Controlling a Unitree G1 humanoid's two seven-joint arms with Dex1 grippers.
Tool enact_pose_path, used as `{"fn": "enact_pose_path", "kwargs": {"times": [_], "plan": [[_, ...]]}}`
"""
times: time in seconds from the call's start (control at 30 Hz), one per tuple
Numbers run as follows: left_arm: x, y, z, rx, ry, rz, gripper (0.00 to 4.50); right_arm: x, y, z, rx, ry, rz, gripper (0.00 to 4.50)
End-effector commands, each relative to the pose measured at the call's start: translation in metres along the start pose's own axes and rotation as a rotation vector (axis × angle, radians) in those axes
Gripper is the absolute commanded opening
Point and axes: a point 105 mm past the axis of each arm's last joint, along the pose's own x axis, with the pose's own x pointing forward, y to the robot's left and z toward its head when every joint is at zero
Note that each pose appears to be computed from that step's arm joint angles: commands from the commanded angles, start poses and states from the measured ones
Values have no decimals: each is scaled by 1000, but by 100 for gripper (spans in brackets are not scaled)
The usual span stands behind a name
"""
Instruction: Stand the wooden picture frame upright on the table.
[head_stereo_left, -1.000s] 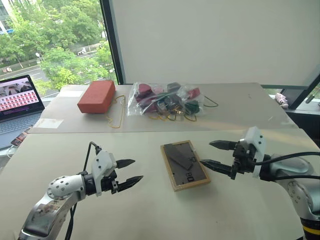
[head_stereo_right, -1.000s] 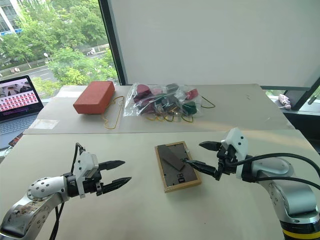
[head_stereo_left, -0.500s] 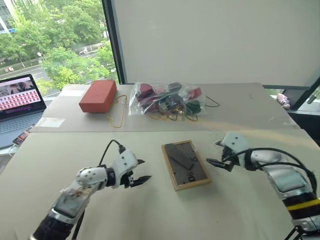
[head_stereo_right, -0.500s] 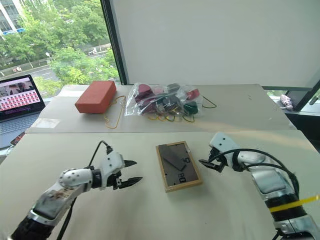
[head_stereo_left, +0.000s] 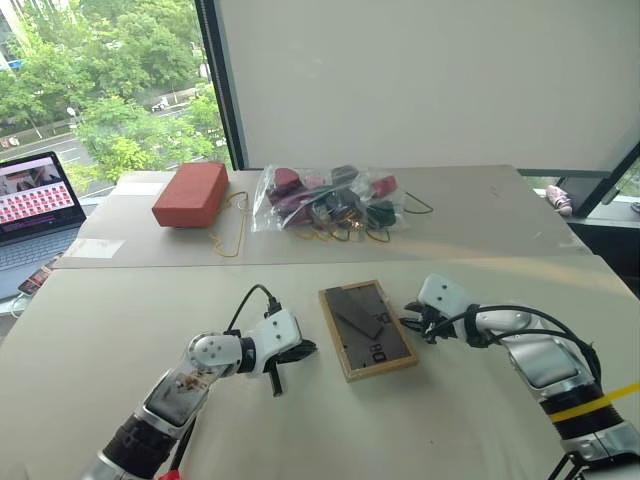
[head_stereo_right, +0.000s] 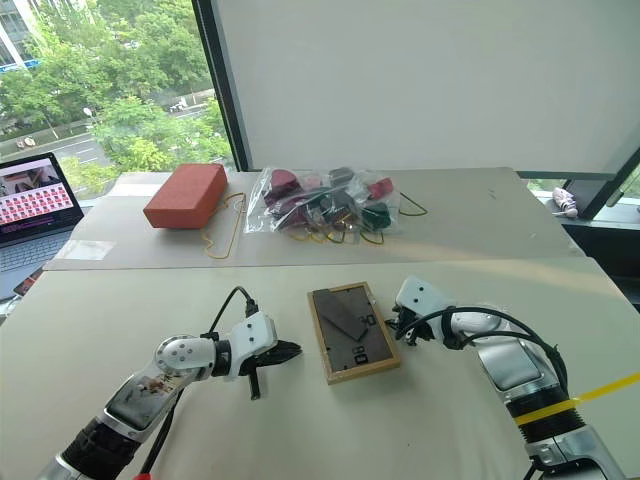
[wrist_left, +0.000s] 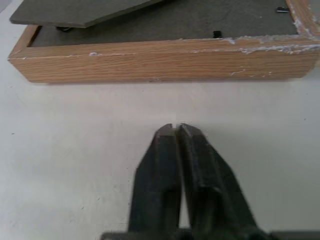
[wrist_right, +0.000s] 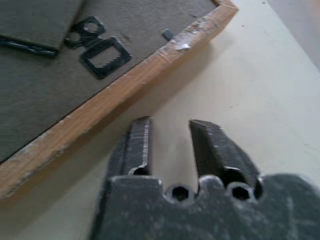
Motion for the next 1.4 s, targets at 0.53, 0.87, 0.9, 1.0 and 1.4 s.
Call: {"fn": "enact_pose_path", "kwargs": {"times": [0.53, 0.87, 0.9, 1.0, 1.4], "plan": [[-19, 14, -24, 37, 145, -10, 0, 22, 64, 47, 23, -35, 217, 5], [-76, 22, -64, 29, 358, -52, 0, 21, 72, 51, 93, -1, 180, 5], [-76, 25, -63, 31, 354, -37, 0, 21, 73, 51, 97, 0, 180, 5], [-68, 24, -56, 32, 313, -36, 0, 21, 81, 61, 106, -24, 209, 5], [-75, 23, -59, 48, 305, -1, 0, 19, 79, 60, 148, 11, 174, 5]]}}
